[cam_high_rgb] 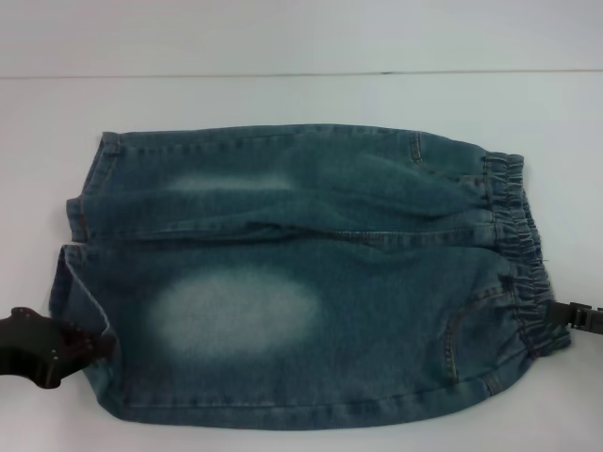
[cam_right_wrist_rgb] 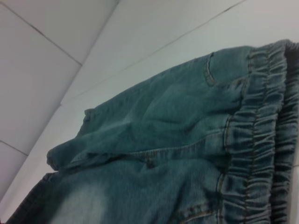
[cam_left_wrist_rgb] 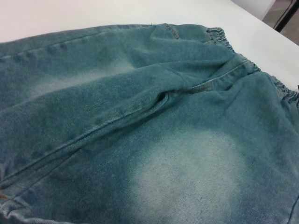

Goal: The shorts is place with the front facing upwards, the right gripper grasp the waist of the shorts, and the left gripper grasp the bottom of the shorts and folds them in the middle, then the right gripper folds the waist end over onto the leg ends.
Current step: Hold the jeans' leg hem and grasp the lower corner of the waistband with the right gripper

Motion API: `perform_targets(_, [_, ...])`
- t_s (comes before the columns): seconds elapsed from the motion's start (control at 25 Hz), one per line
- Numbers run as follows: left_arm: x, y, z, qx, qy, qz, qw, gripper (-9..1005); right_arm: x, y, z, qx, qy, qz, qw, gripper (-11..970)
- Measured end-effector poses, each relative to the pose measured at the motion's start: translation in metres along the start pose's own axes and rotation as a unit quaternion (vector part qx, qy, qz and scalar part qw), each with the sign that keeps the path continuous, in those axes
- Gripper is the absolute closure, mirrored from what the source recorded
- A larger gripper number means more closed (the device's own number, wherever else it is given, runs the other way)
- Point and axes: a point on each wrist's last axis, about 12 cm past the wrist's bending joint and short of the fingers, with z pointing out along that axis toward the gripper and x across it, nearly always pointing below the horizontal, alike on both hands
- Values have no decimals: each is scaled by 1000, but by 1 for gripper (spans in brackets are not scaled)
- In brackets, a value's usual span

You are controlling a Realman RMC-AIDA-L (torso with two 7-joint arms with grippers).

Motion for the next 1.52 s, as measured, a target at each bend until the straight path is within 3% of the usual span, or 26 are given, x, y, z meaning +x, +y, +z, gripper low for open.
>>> perform_targets(1.52, [-2,0,5,7,3,3,1000,958,-9,-3,8,22,19,25,999,43])
